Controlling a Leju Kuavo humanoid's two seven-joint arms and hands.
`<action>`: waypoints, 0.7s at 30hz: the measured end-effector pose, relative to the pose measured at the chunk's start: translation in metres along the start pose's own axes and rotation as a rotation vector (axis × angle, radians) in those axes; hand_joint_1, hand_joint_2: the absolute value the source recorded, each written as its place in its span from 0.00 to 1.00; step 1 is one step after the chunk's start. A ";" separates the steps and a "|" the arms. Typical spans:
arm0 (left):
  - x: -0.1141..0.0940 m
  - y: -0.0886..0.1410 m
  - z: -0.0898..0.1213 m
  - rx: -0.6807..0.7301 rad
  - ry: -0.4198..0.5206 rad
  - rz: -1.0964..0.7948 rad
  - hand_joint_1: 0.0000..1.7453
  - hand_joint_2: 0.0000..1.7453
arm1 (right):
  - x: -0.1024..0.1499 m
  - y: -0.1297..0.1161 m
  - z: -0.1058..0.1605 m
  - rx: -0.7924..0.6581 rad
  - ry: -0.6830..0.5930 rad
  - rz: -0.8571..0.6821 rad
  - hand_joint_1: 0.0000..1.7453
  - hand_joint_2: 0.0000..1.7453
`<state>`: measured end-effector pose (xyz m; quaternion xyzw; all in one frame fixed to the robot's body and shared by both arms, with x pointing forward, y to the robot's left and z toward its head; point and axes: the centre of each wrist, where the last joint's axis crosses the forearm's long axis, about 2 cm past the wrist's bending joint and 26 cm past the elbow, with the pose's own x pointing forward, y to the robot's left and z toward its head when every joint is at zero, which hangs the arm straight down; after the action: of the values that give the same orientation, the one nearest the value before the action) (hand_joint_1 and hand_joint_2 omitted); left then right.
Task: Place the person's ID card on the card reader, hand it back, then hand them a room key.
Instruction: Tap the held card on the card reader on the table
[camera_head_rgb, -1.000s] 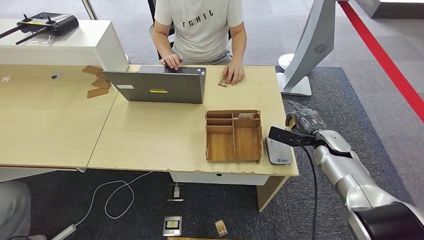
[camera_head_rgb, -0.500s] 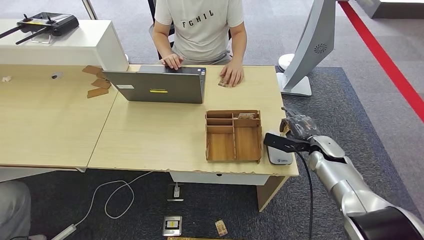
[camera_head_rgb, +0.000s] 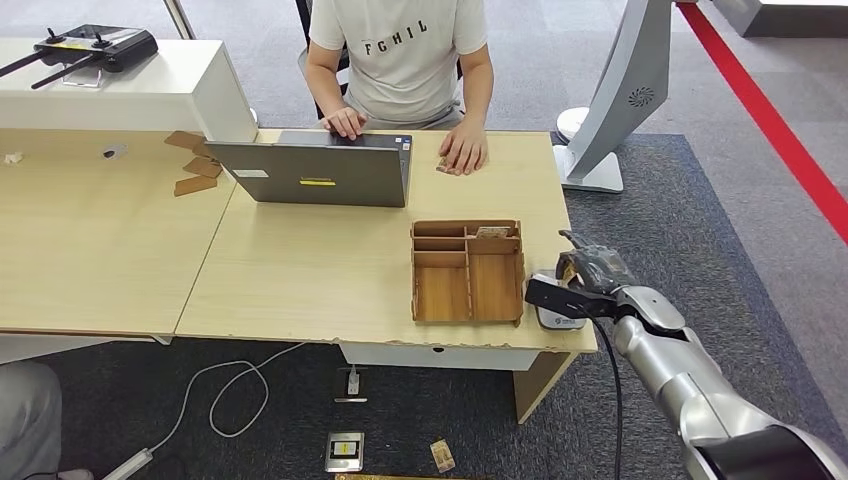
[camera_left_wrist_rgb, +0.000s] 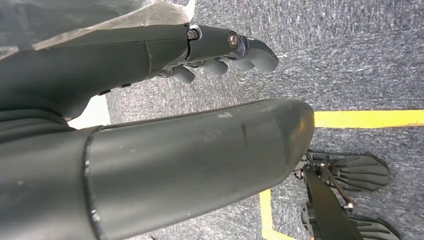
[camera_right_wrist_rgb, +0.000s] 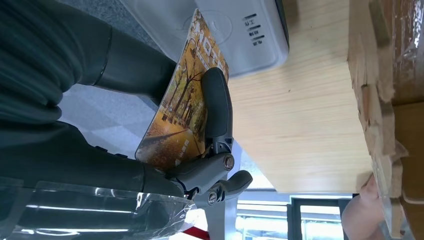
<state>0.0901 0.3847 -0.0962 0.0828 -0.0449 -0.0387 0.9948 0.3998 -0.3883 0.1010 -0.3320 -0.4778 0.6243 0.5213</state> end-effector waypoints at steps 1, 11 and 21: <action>0.000 0.000 0.000 0.001 0.000 0.000 0.00 0.00 | 0.000 0.002 0.001 0.003 0.000 -0.004 1.00 1.00; 0.000 0.000 0.000 0.004 0.000 0.001 0.00 0.00 | 0.004 0.010 0.002 0.008 0.000 -0.026 1.00 1.00; 0.000 0.000 0.000 0.003 0.000 0.003 0.00 0.00 | 0.005 0.012 0.002 -0.002 0.001 -0.041 1.00 1.00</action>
<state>0.0901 0.3847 -0.0962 0.0844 -0.0451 -0.0369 0.9947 0.3928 -0.3840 0.0911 -0.3232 -0.4848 0.6129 0.5338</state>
